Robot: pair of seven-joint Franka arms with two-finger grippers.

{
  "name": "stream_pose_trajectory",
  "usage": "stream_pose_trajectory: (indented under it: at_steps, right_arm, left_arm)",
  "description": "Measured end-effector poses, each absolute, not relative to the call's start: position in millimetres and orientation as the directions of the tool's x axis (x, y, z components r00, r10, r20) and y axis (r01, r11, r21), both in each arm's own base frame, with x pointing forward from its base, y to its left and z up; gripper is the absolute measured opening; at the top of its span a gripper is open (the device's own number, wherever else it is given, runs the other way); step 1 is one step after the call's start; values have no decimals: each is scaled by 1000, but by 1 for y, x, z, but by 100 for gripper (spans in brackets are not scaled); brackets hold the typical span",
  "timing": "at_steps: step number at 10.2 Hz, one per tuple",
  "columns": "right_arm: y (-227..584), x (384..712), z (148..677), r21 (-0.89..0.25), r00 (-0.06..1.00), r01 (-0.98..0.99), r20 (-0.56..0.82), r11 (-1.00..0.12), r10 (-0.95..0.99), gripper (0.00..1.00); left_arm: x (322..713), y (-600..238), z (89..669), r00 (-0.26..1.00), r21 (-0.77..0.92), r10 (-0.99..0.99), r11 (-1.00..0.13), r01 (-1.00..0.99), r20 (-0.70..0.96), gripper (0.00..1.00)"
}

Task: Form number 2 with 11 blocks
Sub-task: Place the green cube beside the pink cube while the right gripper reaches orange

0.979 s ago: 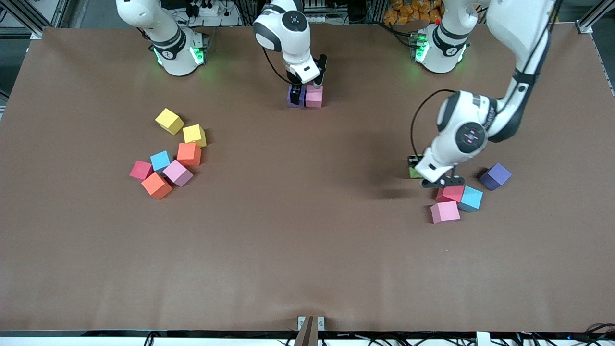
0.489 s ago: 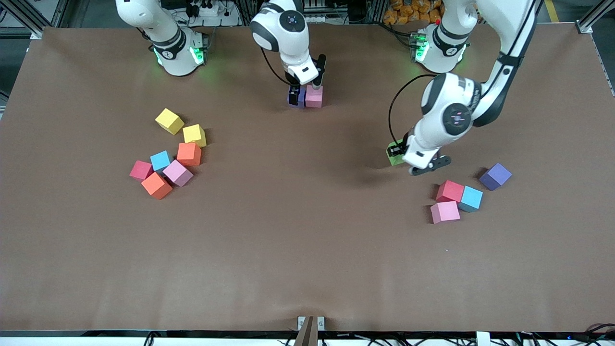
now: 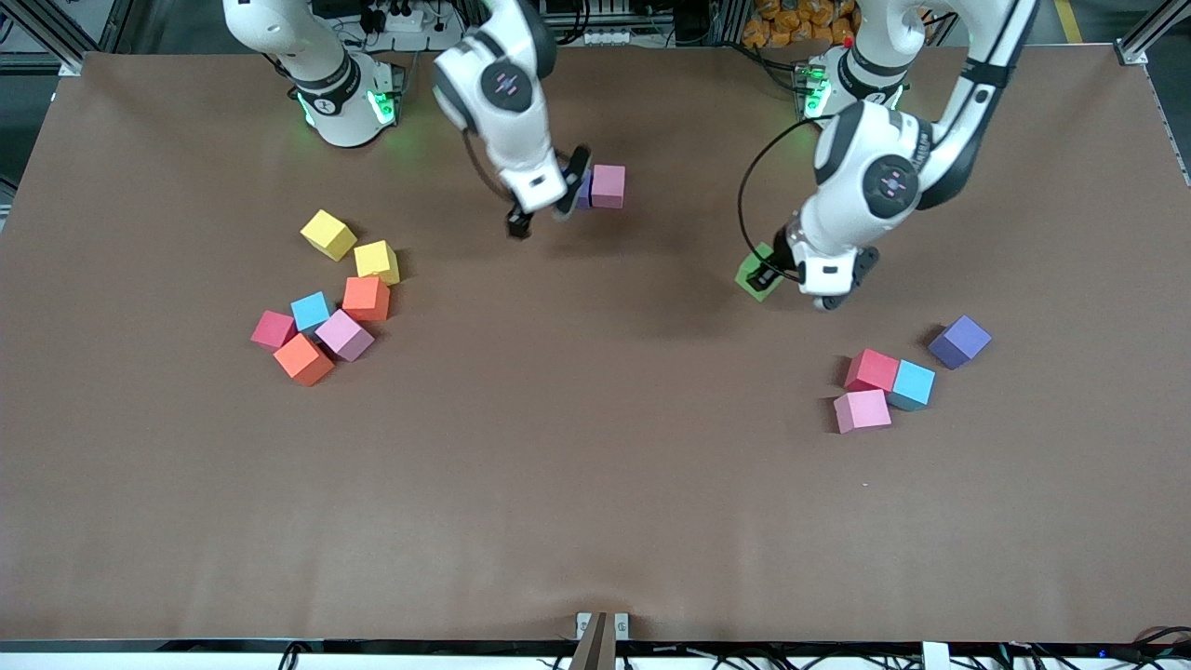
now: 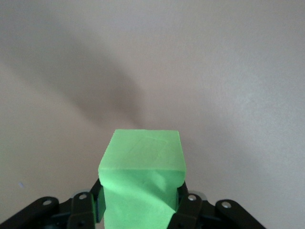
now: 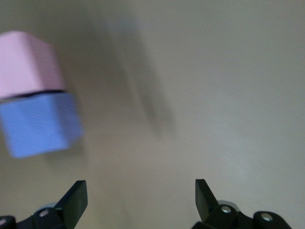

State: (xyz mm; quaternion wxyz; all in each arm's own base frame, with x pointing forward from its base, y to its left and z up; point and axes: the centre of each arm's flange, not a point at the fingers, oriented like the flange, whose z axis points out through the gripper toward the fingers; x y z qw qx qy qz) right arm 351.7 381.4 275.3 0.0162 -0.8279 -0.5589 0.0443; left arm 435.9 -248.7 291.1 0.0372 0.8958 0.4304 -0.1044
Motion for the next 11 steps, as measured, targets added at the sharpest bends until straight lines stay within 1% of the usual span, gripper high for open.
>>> stream_pose_trajectory:
  at_steps: [2,4,6,7,9,11]
  right_arm:
    - [311,420,281,-85,497,861,-63,-501,865,100]
    - [241,471,291,-99,562,819,-57,-565,825,100]
    - [189,507,309,-156,572,799,-97,-580,814,100]
    - [169,525,316,-150,593,785,-104,-601,799,100]
    - [119,553,314,-99,659,740,-93,-666,746,100]
    - [70,568,311,-57,721,687,-75,-725,689,100]
  left_arm:
    - [411,-273,279,505,-26,840,-520,854,-200,57]
    - [384,-298,270,403,-33,895,-417,909,-191,57]
    - [354,-331,270,320,-57,928,-336,940,-191,57]
    - [341,-344,271,277,-72,942,-294,953,-189,57]
    - [320,-363,269,192,-96,964,-212,972,-185,57]
    - [307,-372,262,131,-130,975,-155,979,-178,57]
